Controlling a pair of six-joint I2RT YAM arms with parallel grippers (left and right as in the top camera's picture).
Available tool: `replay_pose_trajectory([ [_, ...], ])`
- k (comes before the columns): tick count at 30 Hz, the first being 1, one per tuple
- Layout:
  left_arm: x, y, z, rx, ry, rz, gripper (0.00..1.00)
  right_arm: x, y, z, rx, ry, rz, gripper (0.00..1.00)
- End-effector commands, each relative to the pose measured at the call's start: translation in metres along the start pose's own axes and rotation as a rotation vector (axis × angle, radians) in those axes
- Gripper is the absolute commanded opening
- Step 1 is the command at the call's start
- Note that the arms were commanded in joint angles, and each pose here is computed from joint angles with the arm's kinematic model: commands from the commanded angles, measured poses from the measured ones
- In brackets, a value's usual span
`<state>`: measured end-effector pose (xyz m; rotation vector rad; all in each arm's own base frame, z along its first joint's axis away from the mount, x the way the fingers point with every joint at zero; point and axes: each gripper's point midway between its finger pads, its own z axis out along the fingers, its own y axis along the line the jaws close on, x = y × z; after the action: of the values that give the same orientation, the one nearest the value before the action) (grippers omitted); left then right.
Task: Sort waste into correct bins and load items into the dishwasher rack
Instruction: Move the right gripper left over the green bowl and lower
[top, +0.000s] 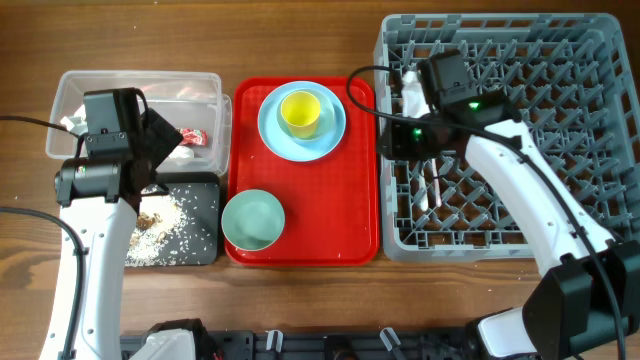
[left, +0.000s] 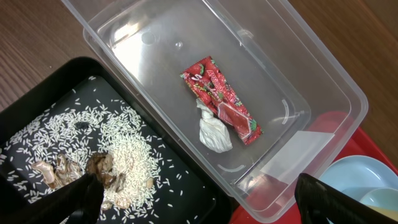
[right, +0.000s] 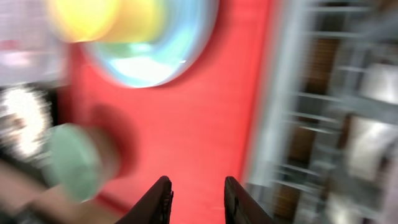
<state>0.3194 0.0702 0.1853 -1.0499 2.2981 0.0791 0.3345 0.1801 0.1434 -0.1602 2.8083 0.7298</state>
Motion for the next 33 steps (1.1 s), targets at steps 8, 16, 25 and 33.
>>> replay_pose_trajectory([
  [8,-0.006,0.000,-0.005,0.006,-0.020,0.007,1.00,0.036,0.126,0.035,-0.228,0.034,-0.261,0.24],
  [16,-0.006,0.000,-0.005,0.006,-0.020,0.007,1.00,0.052,0.177,0.060,0.002,-0.186,-0.431,0.04],
  [25,-0.006,0.000,-0.005,0.006,-0.020,0.007,1.00,0.076,0.187,0.114,0.070,-0.167,-0.507,0.04],
  [33,-0.006,0.000,-0.005,0.006,-0.020,0.007,1.00,0.086,0.151,0.168,0.172,-0.078,-0.507,0.04],
])
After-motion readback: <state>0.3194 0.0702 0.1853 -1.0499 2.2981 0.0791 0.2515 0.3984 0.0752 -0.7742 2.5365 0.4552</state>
